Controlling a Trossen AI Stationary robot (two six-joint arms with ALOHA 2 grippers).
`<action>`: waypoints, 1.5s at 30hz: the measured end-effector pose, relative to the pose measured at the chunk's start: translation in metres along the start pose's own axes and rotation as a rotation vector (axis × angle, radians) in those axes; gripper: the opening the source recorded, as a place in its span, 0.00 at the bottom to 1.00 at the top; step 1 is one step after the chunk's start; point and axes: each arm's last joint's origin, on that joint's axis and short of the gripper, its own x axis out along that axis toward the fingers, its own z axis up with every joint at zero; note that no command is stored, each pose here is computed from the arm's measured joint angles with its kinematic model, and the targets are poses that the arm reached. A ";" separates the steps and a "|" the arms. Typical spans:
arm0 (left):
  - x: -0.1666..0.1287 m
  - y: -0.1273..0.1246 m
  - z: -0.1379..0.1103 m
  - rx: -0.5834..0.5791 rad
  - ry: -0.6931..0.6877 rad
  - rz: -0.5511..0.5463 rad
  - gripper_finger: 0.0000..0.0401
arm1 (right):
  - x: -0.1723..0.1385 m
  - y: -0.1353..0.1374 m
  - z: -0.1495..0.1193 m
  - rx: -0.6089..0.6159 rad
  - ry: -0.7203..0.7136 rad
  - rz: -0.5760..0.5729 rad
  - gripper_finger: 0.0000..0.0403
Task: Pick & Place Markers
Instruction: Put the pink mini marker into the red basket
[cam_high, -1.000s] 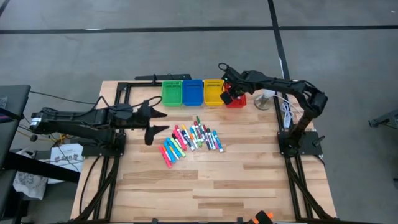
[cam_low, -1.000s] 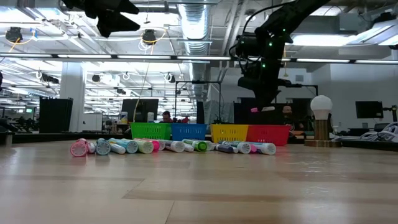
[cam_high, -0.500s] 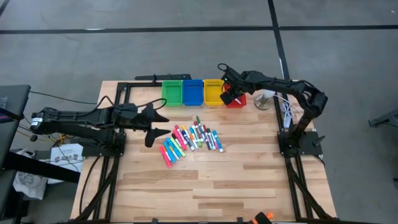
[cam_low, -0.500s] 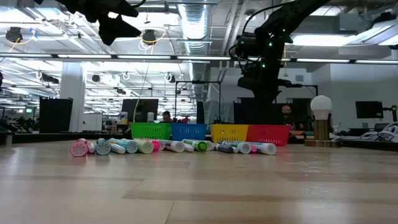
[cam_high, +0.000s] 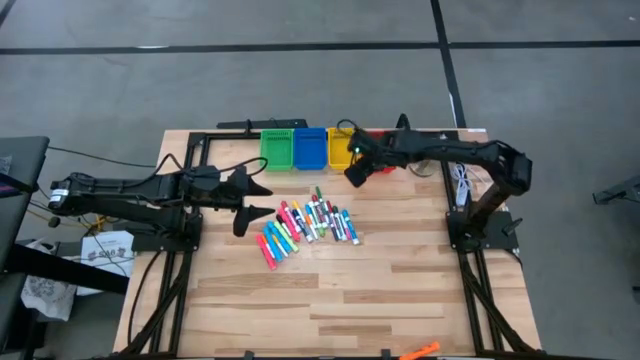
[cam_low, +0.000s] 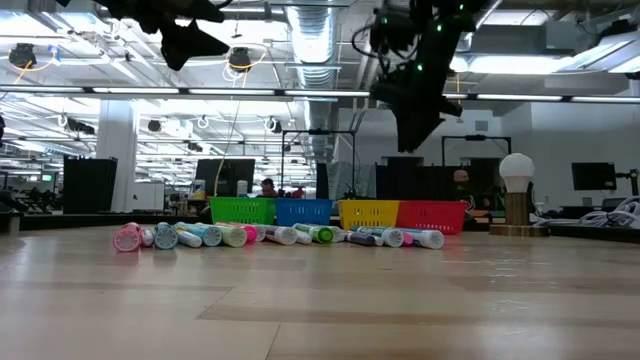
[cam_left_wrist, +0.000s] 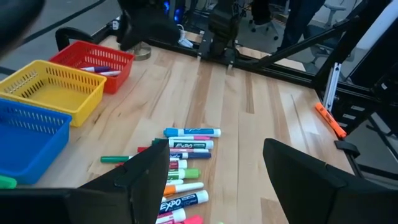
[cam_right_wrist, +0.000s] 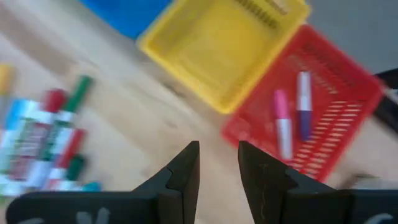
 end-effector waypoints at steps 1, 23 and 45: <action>0.000 0.000 0.000 0.000 -0.003 -0.001 0.65 | -0.002 0.007 -0.003 -0.004 -0.001 0.012 0.25; 0.000 -0.001 0.003 -0.001 -0.035 -0.007 0.65 | -0.038 0.095 -0.050 -0.045 -0.148 0.142 0.25; 0.000 -0.001 0.005 -0.002 -0.052 -0.010 0.65 | -0.039 0.098 -0.052 -0.187 -0.173 0.123 0.25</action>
